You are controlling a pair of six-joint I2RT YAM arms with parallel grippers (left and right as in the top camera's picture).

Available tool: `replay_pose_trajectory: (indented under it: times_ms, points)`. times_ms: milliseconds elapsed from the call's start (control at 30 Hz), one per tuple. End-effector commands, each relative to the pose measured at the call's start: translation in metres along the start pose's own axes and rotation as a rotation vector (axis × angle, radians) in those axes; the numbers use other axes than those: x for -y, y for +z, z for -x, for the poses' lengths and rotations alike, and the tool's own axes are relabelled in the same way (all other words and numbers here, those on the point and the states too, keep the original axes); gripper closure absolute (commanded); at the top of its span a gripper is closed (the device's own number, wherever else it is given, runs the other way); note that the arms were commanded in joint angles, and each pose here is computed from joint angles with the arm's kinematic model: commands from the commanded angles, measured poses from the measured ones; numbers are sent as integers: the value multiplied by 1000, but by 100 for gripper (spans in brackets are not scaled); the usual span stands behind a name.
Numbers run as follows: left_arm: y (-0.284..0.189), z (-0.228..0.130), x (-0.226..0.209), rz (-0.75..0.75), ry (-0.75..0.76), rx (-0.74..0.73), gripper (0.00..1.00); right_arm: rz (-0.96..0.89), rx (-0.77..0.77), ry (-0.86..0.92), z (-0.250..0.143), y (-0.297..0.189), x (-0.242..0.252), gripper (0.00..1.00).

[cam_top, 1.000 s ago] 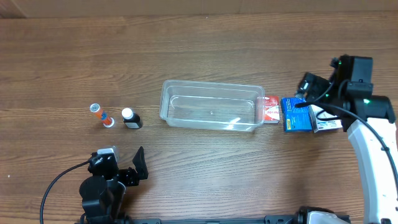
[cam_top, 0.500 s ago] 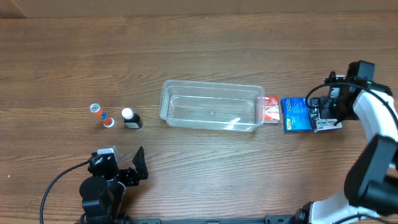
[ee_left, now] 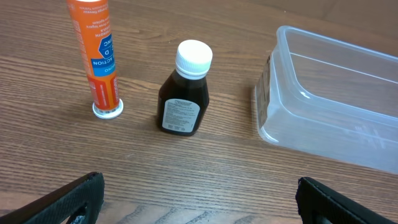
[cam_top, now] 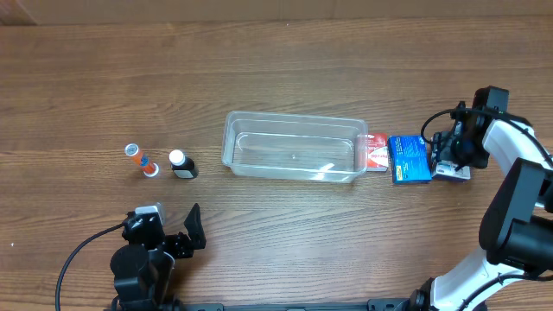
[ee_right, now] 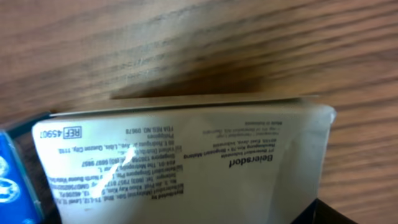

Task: Pack container
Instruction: 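Carry the white box with the right gripper into the container and release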

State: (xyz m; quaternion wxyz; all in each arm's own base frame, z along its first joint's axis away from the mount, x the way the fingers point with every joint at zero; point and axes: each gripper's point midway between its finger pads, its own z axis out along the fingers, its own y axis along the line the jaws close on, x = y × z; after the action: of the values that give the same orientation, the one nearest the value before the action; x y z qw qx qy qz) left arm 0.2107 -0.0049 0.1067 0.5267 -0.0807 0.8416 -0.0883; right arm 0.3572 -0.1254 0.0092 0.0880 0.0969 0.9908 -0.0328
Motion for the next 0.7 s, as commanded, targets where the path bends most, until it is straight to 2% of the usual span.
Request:
replay_pose_trajectory:
  times_ms: [0, 133, 267, 400, 467, 567, 667]
  points:
    - [1, 0, -1, 2, -11, 7, 0, -23, 165, 88, 55, -60, 10, 28]
    - [1, 0, 0, 2, -11, 7, 0, 16, 242, 192, 86, -144, -5, 31]
    - [1, 0, 0, 2, -11, 7, 0, 174, 226, 131, 77, -196, -86, 34]
    - [1, 0, 0, 2, -11, 7, 0, 249, 152, 5, 41, -205, -190, 34]
    - [1, 0, 0, 2, -11, 7, 0, 246, 141, -17, 25, -208, -223, 34]
    - [1, 0, 0, 2, -11, 7, 0, 224, 83, -27, -5, -197, -260, 34]
    - [1, 0, 0, 2, -11, 7, 0, 209, 33, 16, -20, -175, -269, 34]
